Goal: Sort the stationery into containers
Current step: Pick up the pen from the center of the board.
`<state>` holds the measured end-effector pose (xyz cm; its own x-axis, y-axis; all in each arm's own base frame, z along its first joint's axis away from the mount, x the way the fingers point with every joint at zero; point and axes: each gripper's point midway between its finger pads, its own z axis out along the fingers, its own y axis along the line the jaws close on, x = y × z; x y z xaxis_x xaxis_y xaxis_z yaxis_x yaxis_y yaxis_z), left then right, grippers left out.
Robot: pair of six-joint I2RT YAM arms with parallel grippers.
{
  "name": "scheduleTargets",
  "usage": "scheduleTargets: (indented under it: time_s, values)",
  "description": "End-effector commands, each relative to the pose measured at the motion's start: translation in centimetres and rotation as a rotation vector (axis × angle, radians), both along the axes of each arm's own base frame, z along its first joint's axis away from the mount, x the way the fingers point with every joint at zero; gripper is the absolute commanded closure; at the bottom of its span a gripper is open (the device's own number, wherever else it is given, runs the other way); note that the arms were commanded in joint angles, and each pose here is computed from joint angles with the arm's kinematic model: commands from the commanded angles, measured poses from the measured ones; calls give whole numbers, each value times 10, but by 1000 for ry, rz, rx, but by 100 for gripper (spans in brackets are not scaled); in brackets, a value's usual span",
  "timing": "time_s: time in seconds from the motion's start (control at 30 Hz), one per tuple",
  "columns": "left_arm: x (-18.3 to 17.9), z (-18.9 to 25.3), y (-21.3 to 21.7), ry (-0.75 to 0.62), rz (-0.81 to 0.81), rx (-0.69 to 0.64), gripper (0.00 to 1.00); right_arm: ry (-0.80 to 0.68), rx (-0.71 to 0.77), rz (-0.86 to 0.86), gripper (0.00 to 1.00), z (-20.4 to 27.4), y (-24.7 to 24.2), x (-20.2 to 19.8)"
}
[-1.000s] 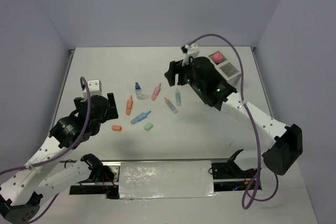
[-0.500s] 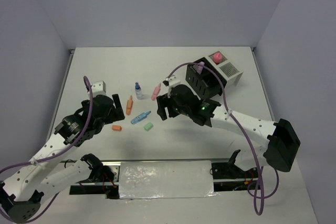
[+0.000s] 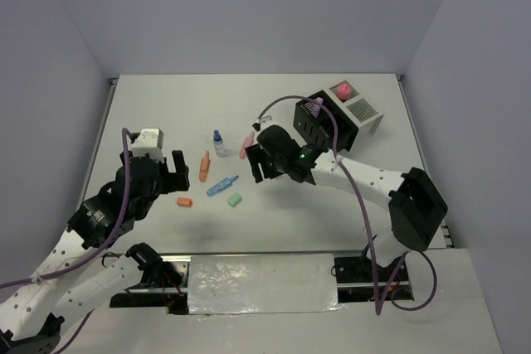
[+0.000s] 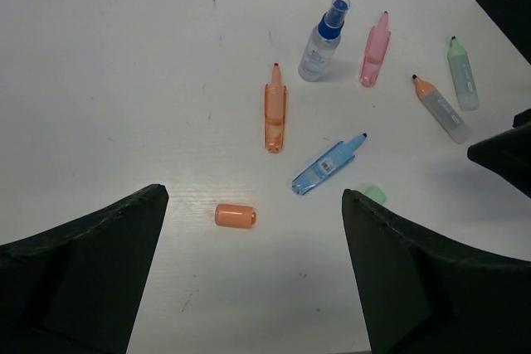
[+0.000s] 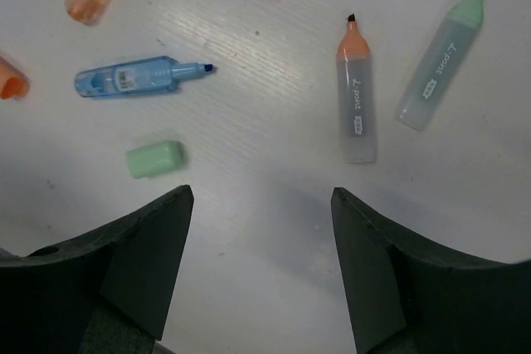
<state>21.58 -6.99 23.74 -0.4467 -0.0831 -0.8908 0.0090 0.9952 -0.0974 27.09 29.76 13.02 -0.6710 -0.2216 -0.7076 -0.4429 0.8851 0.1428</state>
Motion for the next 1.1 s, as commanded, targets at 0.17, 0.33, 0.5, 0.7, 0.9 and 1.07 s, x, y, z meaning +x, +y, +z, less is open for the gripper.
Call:
scheduleTargets:
  time_s: [0.17, 0.33, 0.5, 0.7, 0.9, 1.07]
  values:
    - [7, 7, -11, -37, -57, -5, 1, 140, -54, 113, 38, -44, -23, 49]
    - [8, 4, -19, -23, -96, -2, 1, 148, -169, 145, 39, -57, -27, 67]
    - [8, 3, -20, -18, -104, -1, 1, 181, -221, 151, 41, -77, -30, 70]
    - [8, 3, -21, -22, -107, -5, 1, 197, -214, 160, 44, -88, -28, 69]
    - [7, 5, -19, -27, -100, -8, 1, 236, -212, 178, 47, -104, -23, 64]
    - [7, 9, -16, -39, -83, -19, 1, 246, -235, 191, 59, -115, -19, 57]
